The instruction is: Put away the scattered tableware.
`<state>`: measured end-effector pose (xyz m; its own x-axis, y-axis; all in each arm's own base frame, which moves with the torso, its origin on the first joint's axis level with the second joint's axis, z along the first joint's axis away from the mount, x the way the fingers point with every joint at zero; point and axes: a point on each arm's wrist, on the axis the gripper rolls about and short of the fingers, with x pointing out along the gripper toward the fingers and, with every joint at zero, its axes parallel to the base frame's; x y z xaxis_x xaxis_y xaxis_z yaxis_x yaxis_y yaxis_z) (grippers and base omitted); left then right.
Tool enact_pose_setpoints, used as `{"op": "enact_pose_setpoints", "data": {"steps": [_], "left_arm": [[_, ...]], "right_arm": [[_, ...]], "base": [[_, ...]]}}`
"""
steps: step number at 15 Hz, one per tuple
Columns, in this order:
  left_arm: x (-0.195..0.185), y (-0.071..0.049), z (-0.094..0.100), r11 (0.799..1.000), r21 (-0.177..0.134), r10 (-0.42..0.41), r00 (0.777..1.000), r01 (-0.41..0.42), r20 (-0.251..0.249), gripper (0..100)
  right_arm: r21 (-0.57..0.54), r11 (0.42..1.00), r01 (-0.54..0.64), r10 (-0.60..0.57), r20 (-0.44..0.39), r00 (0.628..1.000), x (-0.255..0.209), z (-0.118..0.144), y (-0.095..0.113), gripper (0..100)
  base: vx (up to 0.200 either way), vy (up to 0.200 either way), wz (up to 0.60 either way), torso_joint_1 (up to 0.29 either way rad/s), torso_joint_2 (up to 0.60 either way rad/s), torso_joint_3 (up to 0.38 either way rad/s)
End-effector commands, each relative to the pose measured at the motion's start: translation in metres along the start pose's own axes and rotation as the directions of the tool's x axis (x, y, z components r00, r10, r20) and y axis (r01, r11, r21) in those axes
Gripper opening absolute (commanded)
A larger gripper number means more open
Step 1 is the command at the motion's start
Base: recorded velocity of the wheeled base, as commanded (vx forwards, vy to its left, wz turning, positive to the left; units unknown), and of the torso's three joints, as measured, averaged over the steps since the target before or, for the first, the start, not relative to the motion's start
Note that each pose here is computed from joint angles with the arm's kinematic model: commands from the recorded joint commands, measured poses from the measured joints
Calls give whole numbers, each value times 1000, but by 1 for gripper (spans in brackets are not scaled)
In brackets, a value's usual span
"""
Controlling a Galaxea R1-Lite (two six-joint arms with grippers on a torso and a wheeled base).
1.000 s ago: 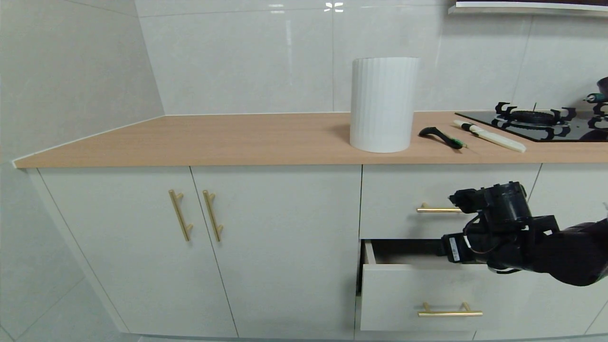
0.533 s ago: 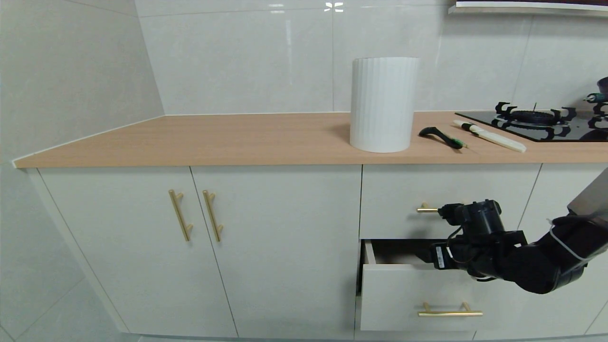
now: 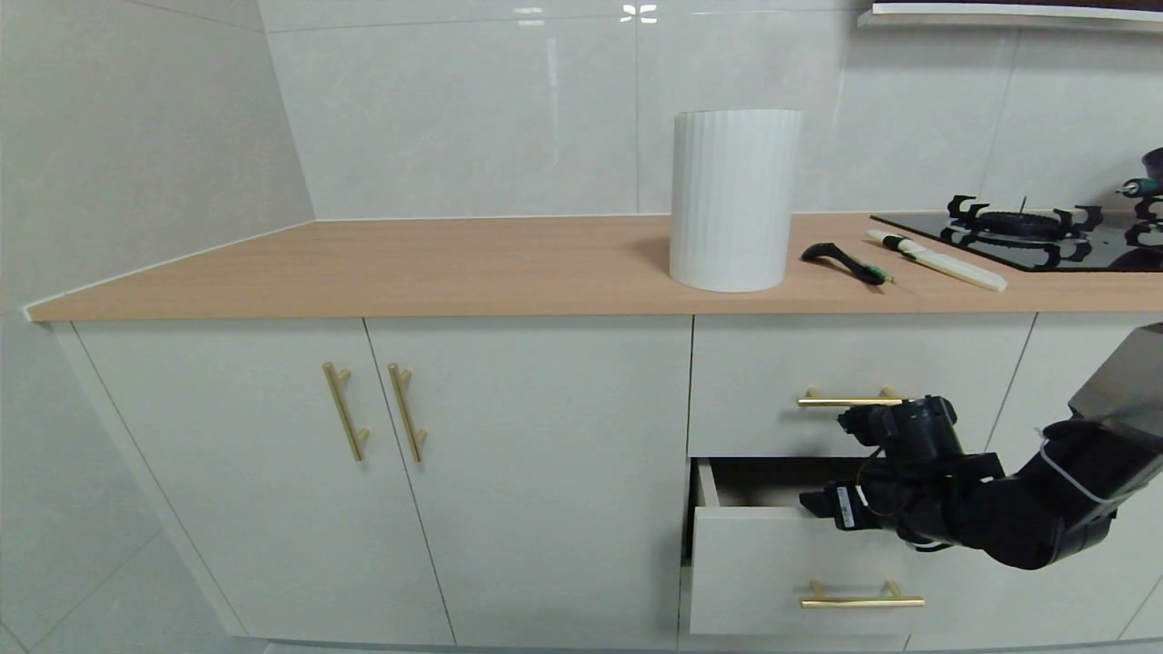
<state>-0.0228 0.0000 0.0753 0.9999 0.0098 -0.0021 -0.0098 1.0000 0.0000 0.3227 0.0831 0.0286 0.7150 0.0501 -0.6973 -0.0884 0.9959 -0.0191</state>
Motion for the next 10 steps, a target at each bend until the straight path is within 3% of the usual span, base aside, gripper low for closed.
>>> {"op": "enact_pose_setpoints", "data": {"steps": [1,4,10], "left_arm": [[0,0,0,1000,0,1,1000,-1,1,100],[0,0,0,1000,0,1,1000,-1,1,100],[0,0,0,1000,0,1,1000,-1,1,100]], "right_arm": [[-4,1000,1,-1,-6,1000,-2,-1,0,100],[-40,999,0,0,-7,1000,-11,-1,-1,100],[-143,990,-8,-7,-106,994,-39,-4,-3,100]], "base": [[0,0,0,0,0,0],[0,0,0,0,0,0],[0,0,0,0,0,0]]}}
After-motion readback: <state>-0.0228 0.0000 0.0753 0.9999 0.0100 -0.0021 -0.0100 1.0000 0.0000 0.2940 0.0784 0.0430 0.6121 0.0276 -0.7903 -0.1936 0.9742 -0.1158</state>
